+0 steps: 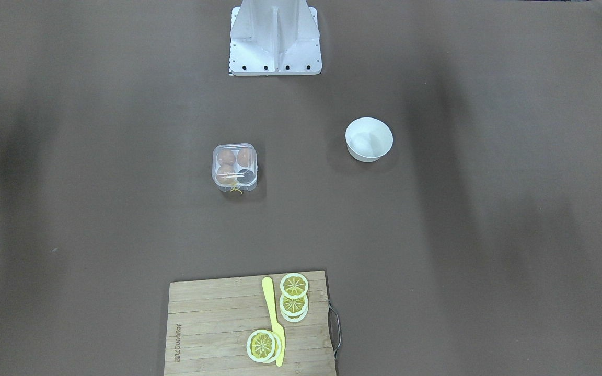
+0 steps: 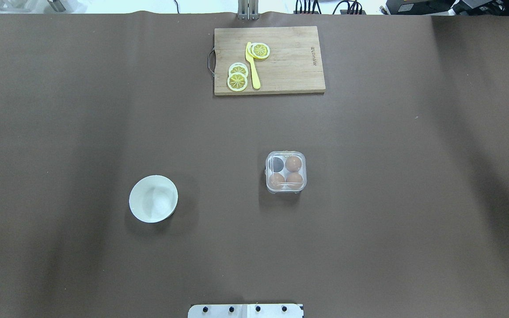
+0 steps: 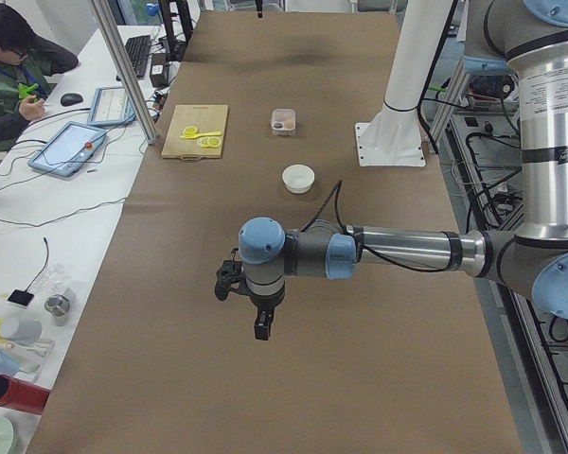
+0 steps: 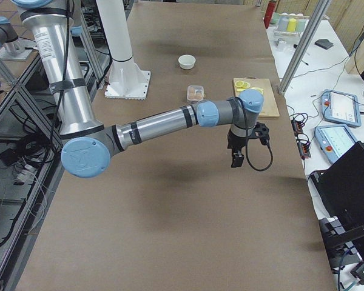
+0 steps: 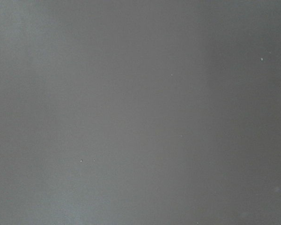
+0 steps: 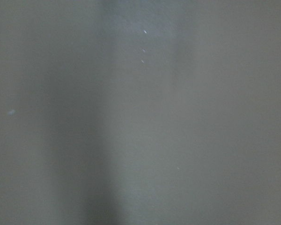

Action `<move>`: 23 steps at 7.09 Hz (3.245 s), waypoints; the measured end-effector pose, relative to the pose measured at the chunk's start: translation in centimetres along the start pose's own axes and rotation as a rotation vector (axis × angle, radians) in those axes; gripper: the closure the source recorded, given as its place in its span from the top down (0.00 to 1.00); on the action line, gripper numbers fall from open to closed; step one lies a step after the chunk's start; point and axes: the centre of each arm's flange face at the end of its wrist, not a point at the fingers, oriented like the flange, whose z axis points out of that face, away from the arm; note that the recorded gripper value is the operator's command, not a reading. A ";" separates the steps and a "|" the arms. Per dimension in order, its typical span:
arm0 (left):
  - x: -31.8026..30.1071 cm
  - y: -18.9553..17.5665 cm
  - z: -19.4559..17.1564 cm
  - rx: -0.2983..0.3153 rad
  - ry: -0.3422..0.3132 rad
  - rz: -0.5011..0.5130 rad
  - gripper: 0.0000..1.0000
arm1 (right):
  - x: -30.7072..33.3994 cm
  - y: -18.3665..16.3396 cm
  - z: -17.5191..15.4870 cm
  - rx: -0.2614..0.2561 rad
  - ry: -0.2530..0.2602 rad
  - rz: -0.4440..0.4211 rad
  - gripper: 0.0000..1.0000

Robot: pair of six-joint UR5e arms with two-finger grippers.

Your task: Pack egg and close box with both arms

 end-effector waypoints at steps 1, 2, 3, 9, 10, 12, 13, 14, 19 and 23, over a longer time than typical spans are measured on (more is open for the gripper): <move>0.0 0.0 0.0 0.000 0.000 -0.005 0.99 | 3.0 3.0 1.1 -0.022 0.002 0.008 1.00; 0.0 0.1 0.1 -0.001 0.012 -0.009 0.99 | 5.4 6.3 2.2 -0.044 0.005 0.036 1.00; 0.1 0.2 0.3 -0.003 0.037 -0.015 0.99 | 7.0 9.3 3.0 -0.061 0.010 0.061 1.00; 1.0 -0.4 -0.3 0.025 0.070 0.023 0.99 | 5.9 13.0 1.4 -0.034 0.016 0.118 1.00; 1.0 -0.6 -0.3 0.040 0.068 0.039 0.99 | 5.8 12.9 1.4 -0.033 0.015 0.118 1.00; 0.8 -0.6 0.0 0.048 0.065 0.048 0.99 | 5.7 12.8 1.4 -0.027 0.014 0.112 1.00; 0.7 -0.6 0.0 0.048 0.065 0.049 0.99 | 5.7 12.7 1.4 -0.025 0.013 0.111 1.00; 0.7 -0.6 0.1 0.048 0.064 0.048 0.99 | 5.6 12.7 1.4 -0.025 0.012 0.109 1.00; 0.8 -0.6 0.0 0.049 0.066 0.049 0.99 | 4.9 12.4 1.9 -0.025 0.010 0.084 1.00; 0.9 -0.7 -0.2 0.055 0.068 0.054 0.99 | 4.9 12.3 2.1 -0.021 0.010 0.078 1.00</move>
